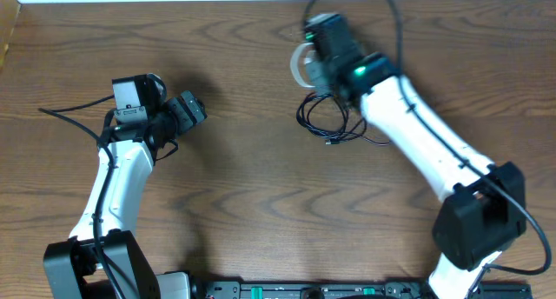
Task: Untangle cables
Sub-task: 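Lift the white cable with the right gripper and carry it to the right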
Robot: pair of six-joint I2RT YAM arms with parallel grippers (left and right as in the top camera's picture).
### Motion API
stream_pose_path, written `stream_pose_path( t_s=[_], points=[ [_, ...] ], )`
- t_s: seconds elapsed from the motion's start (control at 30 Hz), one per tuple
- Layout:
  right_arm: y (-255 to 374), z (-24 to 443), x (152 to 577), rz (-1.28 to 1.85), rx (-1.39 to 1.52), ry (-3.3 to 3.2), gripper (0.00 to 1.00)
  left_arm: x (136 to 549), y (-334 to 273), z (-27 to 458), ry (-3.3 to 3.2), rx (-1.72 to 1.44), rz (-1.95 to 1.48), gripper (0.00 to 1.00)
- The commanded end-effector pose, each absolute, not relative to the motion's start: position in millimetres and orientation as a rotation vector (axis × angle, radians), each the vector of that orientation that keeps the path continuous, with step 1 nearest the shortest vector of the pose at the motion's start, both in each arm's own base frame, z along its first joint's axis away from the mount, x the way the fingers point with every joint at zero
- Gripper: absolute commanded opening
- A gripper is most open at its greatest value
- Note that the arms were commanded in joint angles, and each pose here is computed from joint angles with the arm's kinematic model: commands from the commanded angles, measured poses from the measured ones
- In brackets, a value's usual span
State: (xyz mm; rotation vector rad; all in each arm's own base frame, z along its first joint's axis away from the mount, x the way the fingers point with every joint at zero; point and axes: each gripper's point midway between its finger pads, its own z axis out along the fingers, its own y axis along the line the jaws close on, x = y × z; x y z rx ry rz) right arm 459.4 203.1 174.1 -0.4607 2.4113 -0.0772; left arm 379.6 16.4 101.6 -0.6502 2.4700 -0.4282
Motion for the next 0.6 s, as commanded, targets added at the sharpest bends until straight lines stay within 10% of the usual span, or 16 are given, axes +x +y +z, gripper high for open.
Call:
stream_pose_path(
  t_s=[0.0, 0.57],
  points=[
    [144, 180, 472, -0.148, -0.238, 2.456, 0.01, 382, 19, 106, 2.458, -0.651, -0.418, 0.98],
    [-119, 131, 437, -0.37, 0.547, 2.644, 0.01, 382, 19, 106, 2.458, -0.651, -0.418, 0.98]
  ],
)
